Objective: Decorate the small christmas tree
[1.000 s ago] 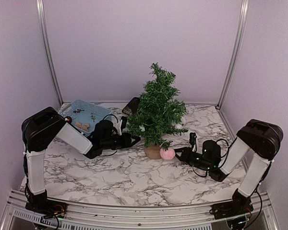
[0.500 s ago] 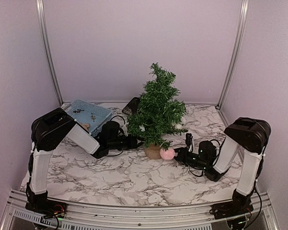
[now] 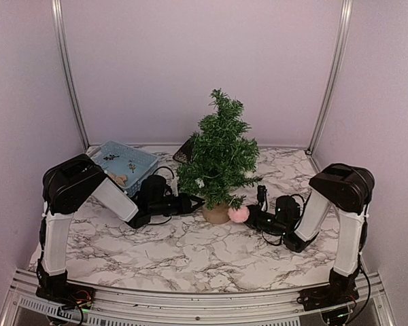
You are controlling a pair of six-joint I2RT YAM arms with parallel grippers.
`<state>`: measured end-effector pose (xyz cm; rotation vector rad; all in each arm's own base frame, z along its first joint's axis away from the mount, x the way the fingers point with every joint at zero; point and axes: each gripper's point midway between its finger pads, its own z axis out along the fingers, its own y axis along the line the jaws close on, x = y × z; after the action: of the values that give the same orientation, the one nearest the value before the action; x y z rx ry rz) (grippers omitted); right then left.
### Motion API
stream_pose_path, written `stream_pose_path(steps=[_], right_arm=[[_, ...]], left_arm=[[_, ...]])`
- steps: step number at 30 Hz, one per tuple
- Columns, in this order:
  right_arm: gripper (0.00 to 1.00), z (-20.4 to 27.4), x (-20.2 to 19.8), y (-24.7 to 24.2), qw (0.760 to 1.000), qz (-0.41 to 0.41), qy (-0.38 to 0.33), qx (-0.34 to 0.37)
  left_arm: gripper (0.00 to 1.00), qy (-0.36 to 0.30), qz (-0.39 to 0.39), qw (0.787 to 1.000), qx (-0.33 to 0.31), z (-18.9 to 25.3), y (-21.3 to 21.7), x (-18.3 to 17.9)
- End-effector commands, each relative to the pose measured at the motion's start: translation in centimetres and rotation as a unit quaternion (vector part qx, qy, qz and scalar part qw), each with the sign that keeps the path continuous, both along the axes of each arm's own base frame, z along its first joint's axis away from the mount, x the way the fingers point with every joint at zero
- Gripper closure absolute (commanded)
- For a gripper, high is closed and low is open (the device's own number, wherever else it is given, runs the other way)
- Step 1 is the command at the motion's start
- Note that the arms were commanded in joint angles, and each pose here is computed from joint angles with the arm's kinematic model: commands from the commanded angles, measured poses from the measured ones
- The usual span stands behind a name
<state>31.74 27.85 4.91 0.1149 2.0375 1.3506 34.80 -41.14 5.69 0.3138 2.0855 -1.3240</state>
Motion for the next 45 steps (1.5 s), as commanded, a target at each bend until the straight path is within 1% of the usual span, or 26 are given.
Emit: stream_pose_path(steps=[1,9,16,22,27,31,37,41,45], right_arm=[[0.88,1.2,1.0,1.2,0.999,0.019,-0.028,0.016],[0.88,1.3,2.4,1.2,0.999,0.014,-0.037,0.033],[0.88,1.0,3.6,1.8,0.998,0.013,-0.038,0.042],[0.88,1.0,4.5,1.7,0.998,0.008,-0.043,0.041],[0.88,0.7,5.5,0.7,0.999,-0.011,-0.040,0.035],[0.88,0.5,5.8,-1.2,0.998,-0.038,-0.033,0.028],[0.87,0.4,5.1,-3.1,0.998,-0.059,-0.030,-0.001],[0.87,-0.1,4.0,-4.5,0.997,-0.074,-0.017,-0.011],[0.87,-0.6,2.8,-5.1,0.997,-0.077,-0.004,-0.014]], left_arm=[[0.84,-0.003,-0.031,0.999,0.004,0.2,-0.5,-2.3],[0.85,0.002,-0.040,0.999,0.001,0.2,-0.9,-3.9],[0.85,0.002,-0.054,0.999,-0.007,0.5,-2.1,-5.2],[0.85,0.010,-0.058,0.998,-0.011,0.0,-2.7,-6.2],[0.85,0.013,-0.058,0.998,-0.016,0.0,-3.0,-6.9],[0.85,0.003,-0.035,0.999,-0.018,0.8,-2.0,-6.4],[0.84,0.004,0.020,1.000,-0.009,0.8,1.2,-4.5],[0.82,0.003,0.055,0.998,-0.007,0.9,3.5,-2.3],[0.80,-0.006,0.070,0.998,-0.009,1.1,4.4,-0.1]])
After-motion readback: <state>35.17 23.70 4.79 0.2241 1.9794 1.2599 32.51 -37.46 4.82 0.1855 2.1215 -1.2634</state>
